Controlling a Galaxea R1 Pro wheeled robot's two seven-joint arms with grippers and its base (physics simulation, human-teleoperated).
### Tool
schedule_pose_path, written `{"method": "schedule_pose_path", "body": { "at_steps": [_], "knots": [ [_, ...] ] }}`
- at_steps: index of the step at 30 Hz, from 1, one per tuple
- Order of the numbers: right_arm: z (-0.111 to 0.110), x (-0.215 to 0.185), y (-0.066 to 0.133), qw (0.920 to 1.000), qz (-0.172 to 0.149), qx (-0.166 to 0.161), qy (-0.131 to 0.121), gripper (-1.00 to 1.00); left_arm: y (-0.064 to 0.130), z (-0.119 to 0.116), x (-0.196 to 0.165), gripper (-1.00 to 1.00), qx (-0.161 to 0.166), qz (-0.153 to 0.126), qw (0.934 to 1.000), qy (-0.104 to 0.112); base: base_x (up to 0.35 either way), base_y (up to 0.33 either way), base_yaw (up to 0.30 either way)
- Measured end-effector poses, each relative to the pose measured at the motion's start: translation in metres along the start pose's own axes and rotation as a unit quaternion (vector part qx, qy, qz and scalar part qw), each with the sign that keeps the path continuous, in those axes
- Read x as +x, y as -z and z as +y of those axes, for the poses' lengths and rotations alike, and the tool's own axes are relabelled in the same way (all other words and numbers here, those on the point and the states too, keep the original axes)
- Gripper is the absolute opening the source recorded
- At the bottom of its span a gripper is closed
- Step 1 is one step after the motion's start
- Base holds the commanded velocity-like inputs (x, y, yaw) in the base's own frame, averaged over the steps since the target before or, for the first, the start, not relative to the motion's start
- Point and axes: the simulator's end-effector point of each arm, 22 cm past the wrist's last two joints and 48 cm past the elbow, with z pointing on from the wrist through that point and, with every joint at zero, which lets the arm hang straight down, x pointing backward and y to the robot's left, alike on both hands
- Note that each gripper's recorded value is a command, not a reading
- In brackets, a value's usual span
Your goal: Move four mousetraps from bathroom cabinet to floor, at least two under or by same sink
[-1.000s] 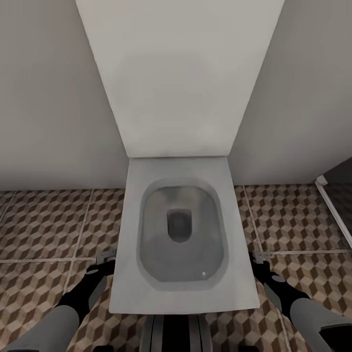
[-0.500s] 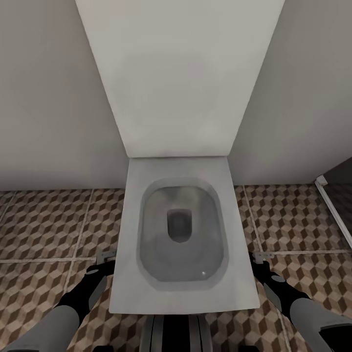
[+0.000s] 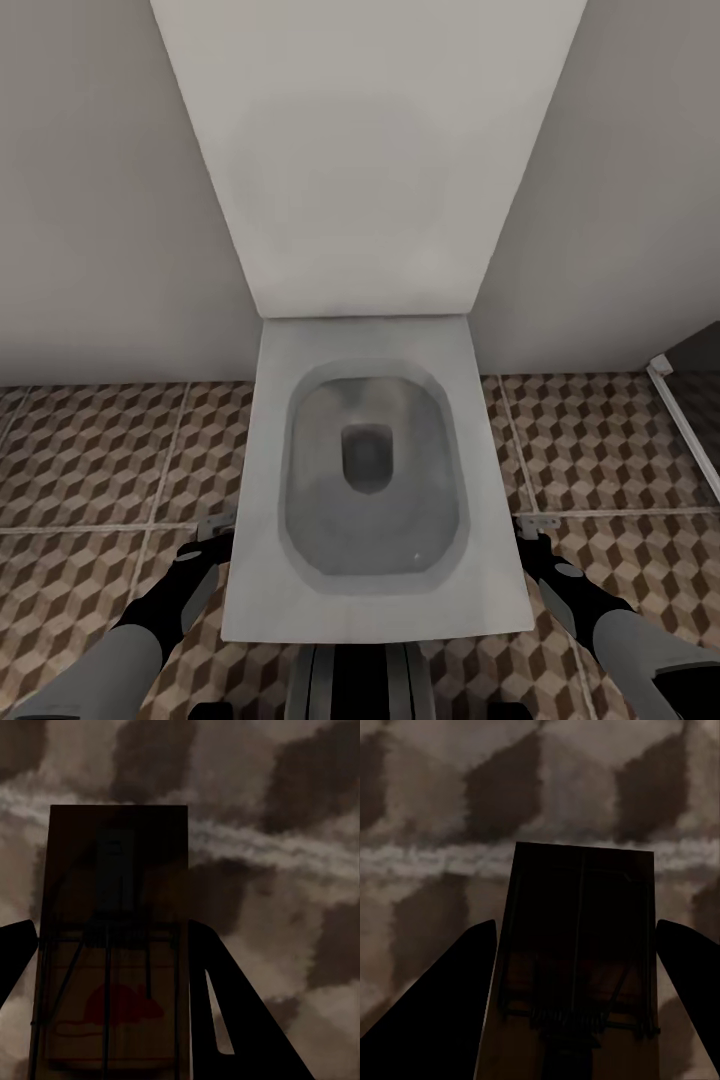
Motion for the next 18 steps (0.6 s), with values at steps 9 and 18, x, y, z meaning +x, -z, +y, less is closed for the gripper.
{"method": "schedule_pose_path", "body": {
  "at_steps": [9,18],
  "knots": [
    [0.0001,0.0,0.0,1.0,0.0,0.0,0.0,-1.0,0.0001,-0.0002,0.0004,-1.0,0.0,0.0,1.0,0.0,0.0,0.0,0.0],
    [0.0006,0.0,-0.0001,1.0,0.0,0.0,0.0,-1.0,0.0001,-0.0003,0.0012,-1.0,0.0,0.001,1.0,0.0,0.0,0.0,0.0]
  ]
}}
